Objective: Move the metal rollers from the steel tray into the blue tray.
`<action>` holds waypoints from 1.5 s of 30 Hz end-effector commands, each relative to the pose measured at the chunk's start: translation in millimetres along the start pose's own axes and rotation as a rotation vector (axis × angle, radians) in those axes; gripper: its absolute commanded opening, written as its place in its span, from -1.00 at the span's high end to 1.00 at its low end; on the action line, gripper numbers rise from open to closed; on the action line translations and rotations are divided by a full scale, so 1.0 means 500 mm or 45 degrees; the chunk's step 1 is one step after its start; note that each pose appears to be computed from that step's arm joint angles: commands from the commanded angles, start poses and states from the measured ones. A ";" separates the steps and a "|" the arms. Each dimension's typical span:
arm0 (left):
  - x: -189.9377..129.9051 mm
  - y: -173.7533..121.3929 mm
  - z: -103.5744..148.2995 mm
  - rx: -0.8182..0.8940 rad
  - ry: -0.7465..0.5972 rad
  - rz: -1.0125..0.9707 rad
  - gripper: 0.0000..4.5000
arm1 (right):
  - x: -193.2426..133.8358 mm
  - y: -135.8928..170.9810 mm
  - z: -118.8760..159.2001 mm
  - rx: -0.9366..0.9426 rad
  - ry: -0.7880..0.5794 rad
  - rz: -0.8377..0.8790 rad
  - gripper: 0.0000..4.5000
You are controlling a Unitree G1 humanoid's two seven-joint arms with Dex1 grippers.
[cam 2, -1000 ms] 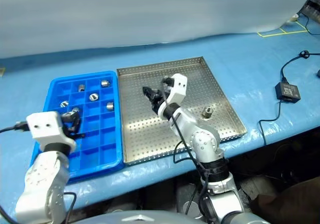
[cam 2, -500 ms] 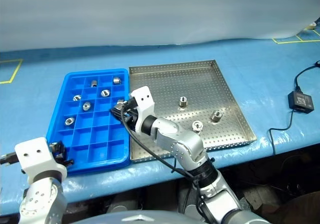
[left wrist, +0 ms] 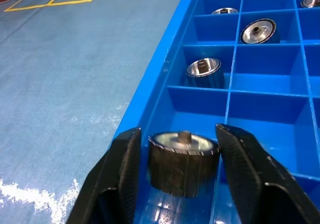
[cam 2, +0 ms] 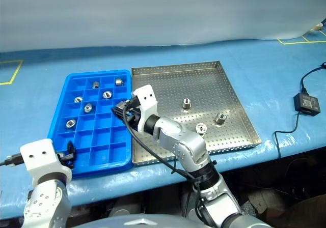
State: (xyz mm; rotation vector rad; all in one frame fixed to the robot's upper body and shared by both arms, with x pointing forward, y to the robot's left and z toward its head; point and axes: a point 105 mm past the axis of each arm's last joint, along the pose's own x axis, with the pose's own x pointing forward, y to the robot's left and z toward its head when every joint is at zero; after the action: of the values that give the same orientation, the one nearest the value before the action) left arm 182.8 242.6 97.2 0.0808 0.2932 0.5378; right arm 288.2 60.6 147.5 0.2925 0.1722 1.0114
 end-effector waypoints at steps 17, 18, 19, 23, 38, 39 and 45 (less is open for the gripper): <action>-0.053 -0.084 0.125 -0.039 -0.490 -0.384 -0.99 | 0.062 0.089 0.011 -0.183 0.004 0.282 0.43; -0.062 -0.096 0.117 -0.030 -0.478 -0.453 -0.99 | 0.070 0.090 0.007 -0.193 0.010 0.290 0.43; -0.069 -0.103 0.111 -0.026 -0.467 -0.494 -0.99 | 0.075 0.091 0.004 -0.201 0.013 0.294 0.43; -0.091 -0.088 0.087 0.003 -0.442 -0.499 -0.99 | 0.100 0.097 0.000 -0.218 0.017 0.328 0.43; -0.137 0.089 0.092 -0.150 -0.566 0.150 -0.99 | 0.129 0.140 -0.031 -0.221 0.068 0.482 0.43; -0.140 0.093 0.092 -0.152 -0.568 0.168 -0.99 | 0.130 0.142 -0.032 -0.223 0.068 0.487 0.43; -0.146 0.094 0.090 -0.144 -0.564 0.187 -0.99 | 0.144 0.142 -0.036 -0.241 0.068 0.472 0.43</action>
State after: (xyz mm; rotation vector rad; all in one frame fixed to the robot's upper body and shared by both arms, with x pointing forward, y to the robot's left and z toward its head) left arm 121.3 244.7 153.3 0.1166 -0.1294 0.6139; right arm 283.7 119.9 100.0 0.0619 0.2271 1.2816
